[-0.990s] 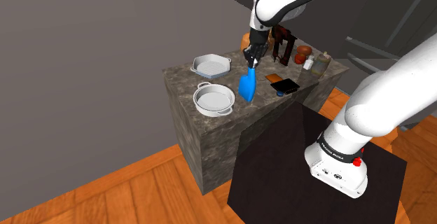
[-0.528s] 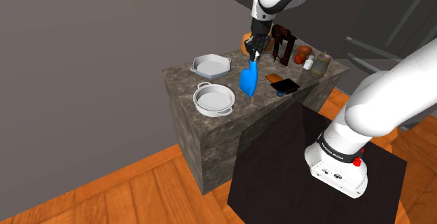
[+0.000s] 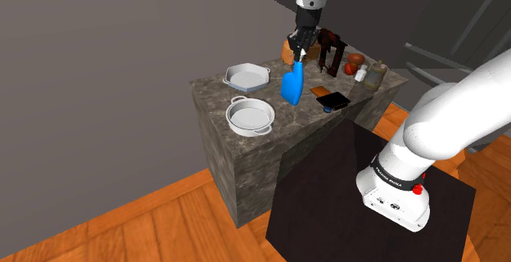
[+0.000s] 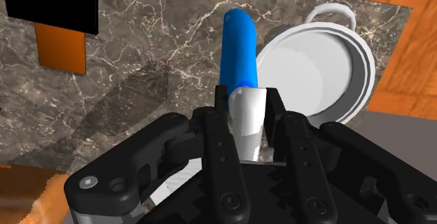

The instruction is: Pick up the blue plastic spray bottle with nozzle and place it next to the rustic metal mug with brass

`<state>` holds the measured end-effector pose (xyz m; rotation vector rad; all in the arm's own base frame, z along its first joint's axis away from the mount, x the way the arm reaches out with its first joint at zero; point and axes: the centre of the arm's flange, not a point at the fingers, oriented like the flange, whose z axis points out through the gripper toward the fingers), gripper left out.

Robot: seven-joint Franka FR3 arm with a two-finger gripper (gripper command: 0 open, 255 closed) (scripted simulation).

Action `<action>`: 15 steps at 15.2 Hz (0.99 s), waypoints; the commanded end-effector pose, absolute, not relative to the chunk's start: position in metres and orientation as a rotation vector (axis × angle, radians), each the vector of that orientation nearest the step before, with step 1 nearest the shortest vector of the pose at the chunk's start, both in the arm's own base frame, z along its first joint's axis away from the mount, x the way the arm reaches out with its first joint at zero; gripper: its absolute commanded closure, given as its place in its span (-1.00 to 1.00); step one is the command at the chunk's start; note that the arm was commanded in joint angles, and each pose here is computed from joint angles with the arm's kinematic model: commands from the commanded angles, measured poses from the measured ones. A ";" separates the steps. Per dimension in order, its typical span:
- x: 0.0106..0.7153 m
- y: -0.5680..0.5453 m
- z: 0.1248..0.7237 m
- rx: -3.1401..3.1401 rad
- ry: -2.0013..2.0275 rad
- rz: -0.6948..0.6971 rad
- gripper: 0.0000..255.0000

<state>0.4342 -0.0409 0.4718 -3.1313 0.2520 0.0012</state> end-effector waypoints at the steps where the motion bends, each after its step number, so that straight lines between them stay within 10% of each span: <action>1: 0.434 -0.042 0.483 -3.131 0.252 0.001 1.00; 15: 0.434 -0.042 0.557 -3.131 0.252 0.001 1.00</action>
